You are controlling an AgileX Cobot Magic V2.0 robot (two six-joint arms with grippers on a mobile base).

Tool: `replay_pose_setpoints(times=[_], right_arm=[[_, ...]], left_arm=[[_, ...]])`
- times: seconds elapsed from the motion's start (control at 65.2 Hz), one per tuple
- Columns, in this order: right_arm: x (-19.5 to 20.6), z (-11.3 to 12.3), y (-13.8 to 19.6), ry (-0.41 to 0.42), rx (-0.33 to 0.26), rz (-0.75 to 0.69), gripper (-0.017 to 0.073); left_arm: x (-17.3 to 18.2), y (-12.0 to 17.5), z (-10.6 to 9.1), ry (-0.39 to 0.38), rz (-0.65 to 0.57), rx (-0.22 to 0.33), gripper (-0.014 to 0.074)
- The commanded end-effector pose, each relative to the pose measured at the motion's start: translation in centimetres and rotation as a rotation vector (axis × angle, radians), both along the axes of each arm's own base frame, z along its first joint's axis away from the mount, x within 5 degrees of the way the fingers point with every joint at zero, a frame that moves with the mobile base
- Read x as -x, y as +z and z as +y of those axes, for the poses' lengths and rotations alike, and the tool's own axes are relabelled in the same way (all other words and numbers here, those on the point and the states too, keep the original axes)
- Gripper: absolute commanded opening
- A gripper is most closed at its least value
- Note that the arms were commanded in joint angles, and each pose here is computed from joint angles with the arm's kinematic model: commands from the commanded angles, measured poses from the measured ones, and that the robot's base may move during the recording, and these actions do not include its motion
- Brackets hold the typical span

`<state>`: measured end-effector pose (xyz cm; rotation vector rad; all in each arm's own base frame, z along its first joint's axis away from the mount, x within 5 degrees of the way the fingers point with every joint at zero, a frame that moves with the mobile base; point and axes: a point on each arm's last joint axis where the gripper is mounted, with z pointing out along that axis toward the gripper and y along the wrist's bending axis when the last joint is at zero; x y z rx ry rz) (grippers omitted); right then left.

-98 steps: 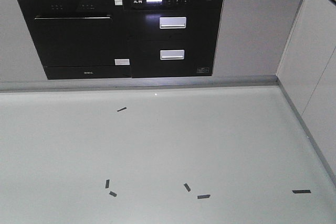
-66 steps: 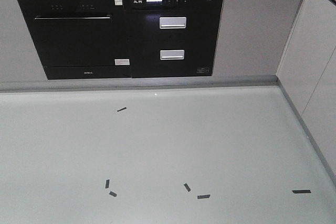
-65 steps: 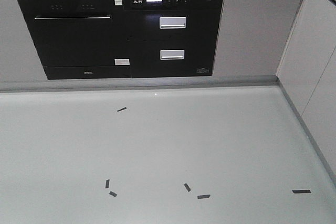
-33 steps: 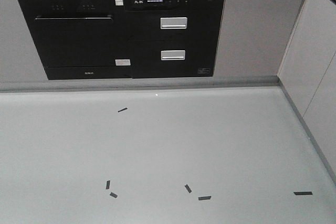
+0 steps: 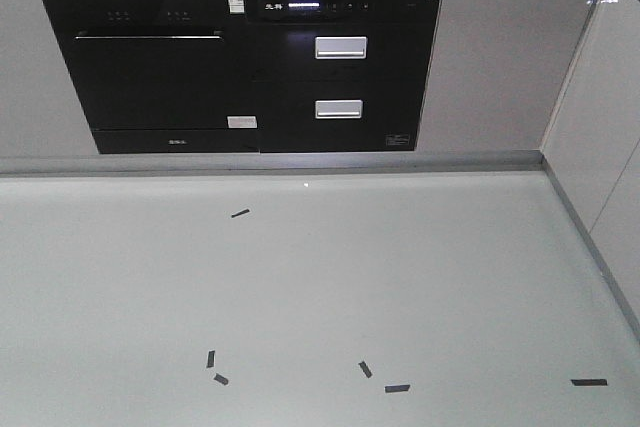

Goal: Distribute corn equally
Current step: 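Drive the base forward toward the counter with the pot and plates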

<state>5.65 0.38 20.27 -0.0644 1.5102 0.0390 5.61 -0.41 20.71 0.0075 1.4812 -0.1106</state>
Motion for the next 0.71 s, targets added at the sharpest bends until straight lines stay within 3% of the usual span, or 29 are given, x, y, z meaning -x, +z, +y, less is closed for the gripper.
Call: replay_pose_setpoints(times=[0.0, 0.69], right_arm=[[0.09, 0.03, 0.53, 0.003, 0.005, -0.074, -0.0002], [0.09, 0.03, 0.53, 0.003, 0.005, -0.074, -0.0002]], left_arm=[[0.34, 1.3, 0.02, -0.004, -0.105, 0.02, -0.0006], [0.34, 1.3, 0.02, -0.004, -0.105, 0.02, -0.0006]])
